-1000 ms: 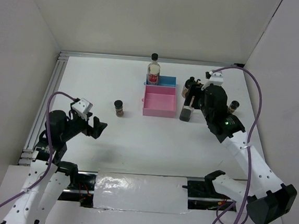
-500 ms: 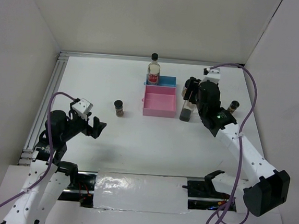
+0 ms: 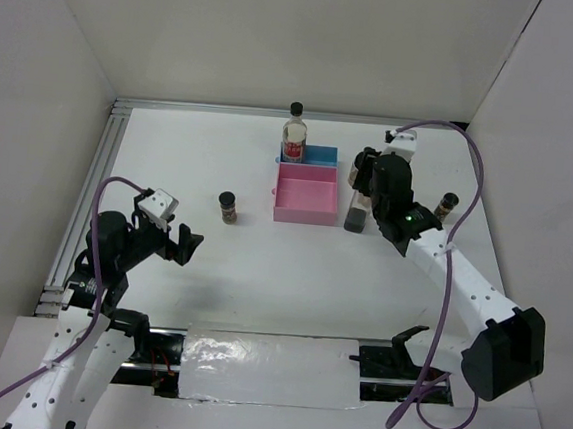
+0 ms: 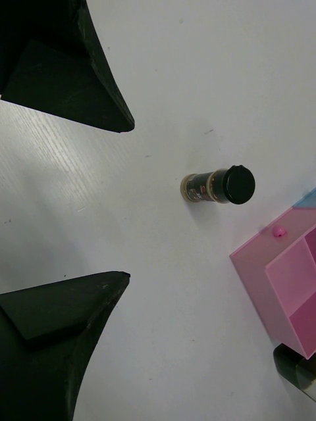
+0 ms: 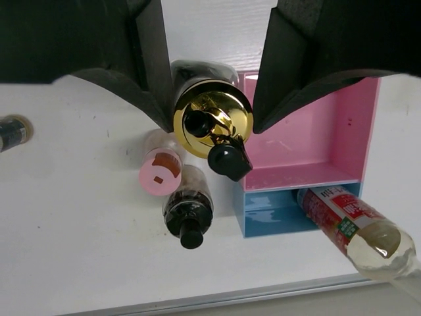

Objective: Organize the condiment bottles

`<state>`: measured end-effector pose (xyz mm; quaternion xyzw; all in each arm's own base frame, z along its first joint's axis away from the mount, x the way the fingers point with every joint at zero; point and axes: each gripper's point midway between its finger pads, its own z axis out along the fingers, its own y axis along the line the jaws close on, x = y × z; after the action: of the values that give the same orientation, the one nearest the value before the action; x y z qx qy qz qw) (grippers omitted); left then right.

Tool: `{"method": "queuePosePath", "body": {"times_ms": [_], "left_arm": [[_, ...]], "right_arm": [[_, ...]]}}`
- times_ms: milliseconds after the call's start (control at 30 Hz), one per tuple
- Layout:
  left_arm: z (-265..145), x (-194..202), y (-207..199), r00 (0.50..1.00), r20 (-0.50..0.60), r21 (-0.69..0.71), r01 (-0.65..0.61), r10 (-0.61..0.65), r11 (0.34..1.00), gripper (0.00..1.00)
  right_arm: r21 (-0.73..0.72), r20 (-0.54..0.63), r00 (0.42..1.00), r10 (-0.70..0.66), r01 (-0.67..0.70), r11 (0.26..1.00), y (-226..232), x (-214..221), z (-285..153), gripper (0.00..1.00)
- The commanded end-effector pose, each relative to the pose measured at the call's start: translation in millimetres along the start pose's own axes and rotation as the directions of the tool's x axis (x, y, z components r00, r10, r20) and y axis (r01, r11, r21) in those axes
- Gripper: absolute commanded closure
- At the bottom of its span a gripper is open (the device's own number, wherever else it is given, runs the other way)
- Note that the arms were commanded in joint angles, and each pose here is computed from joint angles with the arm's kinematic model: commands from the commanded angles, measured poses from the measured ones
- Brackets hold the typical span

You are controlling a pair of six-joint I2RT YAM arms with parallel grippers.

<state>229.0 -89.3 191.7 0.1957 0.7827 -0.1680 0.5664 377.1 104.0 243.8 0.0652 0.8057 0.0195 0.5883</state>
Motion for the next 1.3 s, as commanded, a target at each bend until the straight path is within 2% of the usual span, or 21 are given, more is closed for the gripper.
{"method": "queuePosePath", "body": {"times_ms": [0,167,267,333,367,467,500,533,733,900,1167,1267], "left_arm": [[-5,-22,1,0.998,0.055,-0.007,-0.028,0.028,1.0,0.01],[-5,-22,0,0.998,0.053,-0.006,-0.025,0.025,1.0,0.01],[-4,-21,1,0.998,0.05,-0.007,-0.027,0.028,1.0,0.01],[-4,-21,1,0.998,0.052,-0.007,-0.028,0.029,1.0,0.01],[-4,-21,2,0.998,0.05,-0.01,-0.03,0.031,0.999,0.01],[-4,-21,2,0.998,0.051,-0.013,-0.034,0.034,0.999,0.01],[-4,-20,3,0.998,0.048,-0.016,-0.036,0.036,0.999,0.01],[-4,-20,3,0.998,0.049,-0.017,-0.038,0.039,0.999,0.01],[-5,-19,3,0.998,0.053,-0.019,-0.042,0.043,0.999,0.01],[-2,-17,3,0.998,0.044,-0.011,-0.036,0.036,0.999,0.01],[2,-17,5,0.999,0.034,-0.011,-0.028,0.028,1.0,0.01],[3,-19,5,0.999,0.036,-0.01,-0.034,0.034,0.999,0.01]], "right_arm": [[0.043,0.077,0.996,0.037,-0.04,0.998,-7,-16,5,0.44],[0.074,0.065,0.998,0.013,-0.018,0.997,-15,-11,12,0.47],[0.077,0.061,0.998,0.005,-0.009,0.997,-16,-9,16,0.53],[0.068,0.057,0.998,-0.004,0.0,0.998,-15,-8,17,0.6],[0.055,0.059,0.998,-0.005,0.001,0.998,-13,-9,17,0.71],[0.018,0.061,0.998,-0.025,0.024,1.0,-8,-11,15,0.87],[0.005,0.065,0.997,-0.032,0.032,0.999,-6,-13,14,0.97],[-0.007,0.07,0.996,-0.05,0.05,0.999,-5,-17,11,1.0],[-0.154,0.175,0.976,-0.128,0.155,0.976,12,-60,-22,1.0],[-0.179,0.24,0.955,-0.173,0.219,0.959,15,-102,-44,1.0],[-0.264,0.352,0.929,-0.114,0.216,0.94,44,-176,-63,1.0],[-0.299,0.388,0.917,-0.096,0.224,0.928,60,-200,-58,1.0]]}}
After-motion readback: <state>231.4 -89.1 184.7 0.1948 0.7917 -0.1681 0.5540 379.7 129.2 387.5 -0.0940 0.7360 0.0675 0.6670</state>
